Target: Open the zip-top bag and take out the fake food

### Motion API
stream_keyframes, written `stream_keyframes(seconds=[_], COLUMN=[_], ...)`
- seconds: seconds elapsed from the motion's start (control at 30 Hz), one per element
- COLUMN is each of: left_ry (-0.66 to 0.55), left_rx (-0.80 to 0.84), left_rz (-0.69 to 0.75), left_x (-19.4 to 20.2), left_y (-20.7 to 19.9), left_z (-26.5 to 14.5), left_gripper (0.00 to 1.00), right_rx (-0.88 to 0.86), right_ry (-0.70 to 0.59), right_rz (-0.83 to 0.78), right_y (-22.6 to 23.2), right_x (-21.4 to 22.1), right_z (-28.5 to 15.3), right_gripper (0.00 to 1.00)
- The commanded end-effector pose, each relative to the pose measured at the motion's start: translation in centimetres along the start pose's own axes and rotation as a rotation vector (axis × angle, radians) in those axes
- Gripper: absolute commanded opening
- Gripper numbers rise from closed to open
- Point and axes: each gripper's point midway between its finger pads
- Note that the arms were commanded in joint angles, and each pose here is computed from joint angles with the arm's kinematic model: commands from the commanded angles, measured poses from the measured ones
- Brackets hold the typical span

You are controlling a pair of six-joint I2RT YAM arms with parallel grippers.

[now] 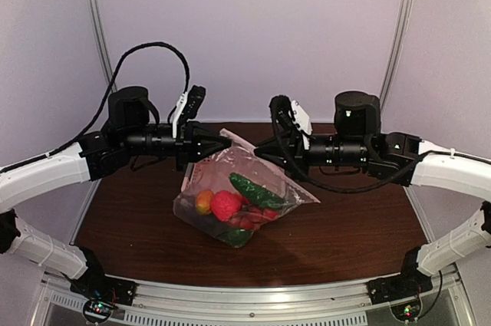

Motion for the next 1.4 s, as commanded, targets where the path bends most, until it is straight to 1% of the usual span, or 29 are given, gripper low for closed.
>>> stream_keyframes(seconds=[0.0, 0.53, 0.6, 0.77, 1.0, 1.2, 1.23, 1.3, 1.33, 1.37], left_ry=[-0.150, -0.186, -0.187, -0.190, -0.194, -0.193, -0.192, -0.185, -0.180, -0.171], left_rx=[-0.047, -0.121, -0.127, -0.130, -0.124, -0.098, -0.083, -0.029, -0.004, 0.020], left_rz=[0.076, 0.055, 0.055, 0.055, 0.051, 0.048, 0.052, 0.061, 0.062, 0.067], left_x=[-4.3, -4.6, -4.6, -4.7, -4.7, -4.7, -4.6, -4.4, -4.3, -4.1], left_y=[0.5, 2.6, 2.8, 3.1, 3.3, 3.3, 3.1, 2.4, 2.1, 1.9], left_z=[-2.1, -4.3, -4.6, -4.8, -4.8, -4.4, -4.3, -3.9, -3.8, -3.6], left_gripper=[0.00, 0.00, 0.00, 0.00, 0.00, 0.00, 0.00, 0.00, 0.00, 0.00], right_rx=[0.036, 0.099, 0.110, 0.125, 0.130, 0.095, 0.085, 0.069, 0.063, 0.060], right_ry=[0.073, 0.139, 0.144, 0.168, 0.208, 0.251, 0.250, 0.234, 0.223, 0.206], right_rz=[0.045, 0.164, 0.203, 0.243, 0.264, 0.287, 0.288, 0.285, 0.281, 0.275], right_y=[-0.4, 0.1, 0.2, 0.5, 0.9, 1.6, 1.7, 1.9, 1.9, 1.8], right_x=[2.9, 9.6, 10.4, 12.3, 14.0, 14.9, 14.8, 14.0, 13.4, 12.6], right_z=[-1.3, -5.2, -5.8, -7.0, -7.9, -7.6, -7.6, -7.4, -7.3, -7.3], right_gripper=[0.05, 0.05, 0.05, 0.05, 0.05, 0.05, 0.06, 0.12, 0.17, 0.25])
Point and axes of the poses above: each gripper's point midway between its finger pads, its own z axis out along the fingers, its own y axis along the line the jaws close on, x = y × z, and after that the axes turned 2 degrees about z, right-handed
